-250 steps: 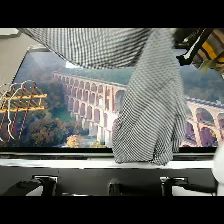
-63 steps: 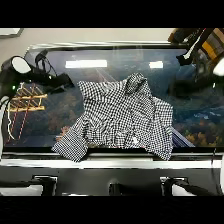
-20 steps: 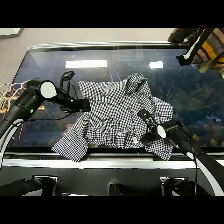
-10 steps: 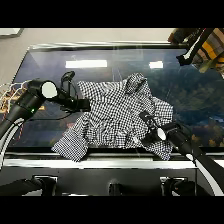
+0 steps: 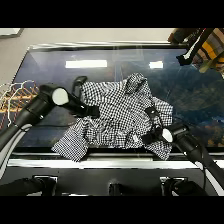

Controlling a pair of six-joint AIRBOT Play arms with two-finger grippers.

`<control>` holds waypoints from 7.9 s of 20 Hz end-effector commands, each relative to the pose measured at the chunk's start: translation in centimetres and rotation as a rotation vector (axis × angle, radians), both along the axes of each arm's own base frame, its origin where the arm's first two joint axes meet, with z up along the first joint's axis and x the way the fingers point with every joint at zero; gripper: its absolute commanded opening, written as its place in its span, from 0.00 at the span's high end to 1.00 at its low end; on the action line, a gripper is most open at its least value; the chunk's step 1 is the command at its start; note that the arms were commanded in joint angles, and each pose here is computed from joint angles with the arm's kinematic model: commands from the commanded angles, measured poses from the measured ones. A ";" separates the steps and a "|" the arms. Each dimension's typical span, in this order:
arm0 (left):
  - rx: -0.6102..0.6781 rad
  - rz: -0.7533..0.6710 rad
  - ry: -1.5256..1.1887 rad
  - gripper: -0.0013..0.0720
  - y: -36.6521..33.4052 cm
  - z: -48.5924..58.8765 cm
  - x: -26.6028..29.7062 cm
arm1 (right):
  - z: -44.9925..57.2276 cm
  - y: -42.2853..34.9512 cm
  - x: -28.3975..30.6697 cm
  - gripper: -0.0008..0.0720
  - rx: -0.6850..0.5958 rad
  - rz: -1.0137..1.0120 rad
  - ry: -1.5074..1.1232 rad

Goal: Fold the clothes and pants, and hang the long-sleeved shirts on hangers.

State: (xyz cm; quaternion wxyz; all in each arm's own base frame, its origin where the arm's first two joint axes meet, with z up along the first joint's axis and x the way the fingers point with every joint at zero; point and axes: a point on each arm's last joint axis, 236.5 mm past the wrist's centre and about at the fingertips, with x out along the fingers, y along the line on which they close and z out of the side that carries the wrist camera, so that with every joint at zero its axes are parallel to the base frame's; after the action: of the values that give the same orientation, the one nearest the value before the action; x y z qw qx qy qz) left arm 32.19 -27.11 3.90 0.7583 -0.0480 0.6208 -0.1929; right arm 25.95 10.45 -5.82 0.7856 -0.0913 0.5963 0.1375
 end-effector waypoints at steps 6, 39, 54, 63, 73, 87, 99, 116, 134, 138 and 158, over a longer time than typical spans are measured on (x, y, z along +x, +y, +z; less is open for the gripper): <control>0.079 -0.166 0.090 0.16 -8.0 -5.3 -7.6 | 1.7 2.3 -2.5 0.94 0.154 -0.166 0.097; -0.298 -0.038 0.341 0.94 -19.9 0.1 -18.2 | 21.3 -2.5 9.3 0.94 -0.096 -0.264 -0.212; -0.363 -0.028 0.317 0.94 -24.6 0.3 -17.5 | 20.8 -0.9 11.5 0.94 -0.143 -0.135 -0.139; -0.281 0.061 0.346 0.94 -23.4 -6.1 -12.8 | 8.6 -0.9 11.9 0.94 -0.145 -0.221 -0.086; -0.211 -0.024 0.253 0.25 -16.5 -5.1 -5.9 | 15.1 -2.9 10.1 0.32 -0.156 -0.272 -0.146; 0.088 -0.414 -0.243 0.25 -2.0 -3.2 7.6 | 7.5 2.8 -6.3 0.24 0.331 -0.833 0.292; 0.124 -0.691 -0.573 0.25 -5.6 -1.0 10.6 | 1.6 3.1 -5.2 0.55 0.346 -1.098 0.348; 0.090 -0.704 -0.679 0.25 -8.9 0.4 10.5 | 1.1 3.9 -1.9 0.44 0.453 -1.187 0.284; -0.067 -1.053 -0.856 0.23 -20.8 -4.9 5.1 | 1.9 3.0 -5.3 0.94 0.348 -1.043 0.332; -0.048 -1.004 -0.899 0.24 -21.2 -5.7 6.6 | 1.9 3.0 -5.5 0.94 0.338 -1.027 0.336; -0.124 -0.689 -1.020 0.94 -20.5 1.1 10.9 | 6.9 0.9 -3.3 0.94 0.319 -0.928 0.160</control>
State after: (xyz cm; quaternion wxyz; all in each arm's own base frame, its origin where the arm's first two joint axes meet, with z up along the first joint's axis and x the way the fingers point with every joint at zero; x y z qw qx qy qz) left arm 42.13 -48.69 1.15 0.8330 0.2341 0.1638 -0.4739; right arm 20.38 12.89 -1.49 0.6727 0.3371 0.6452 -0.1322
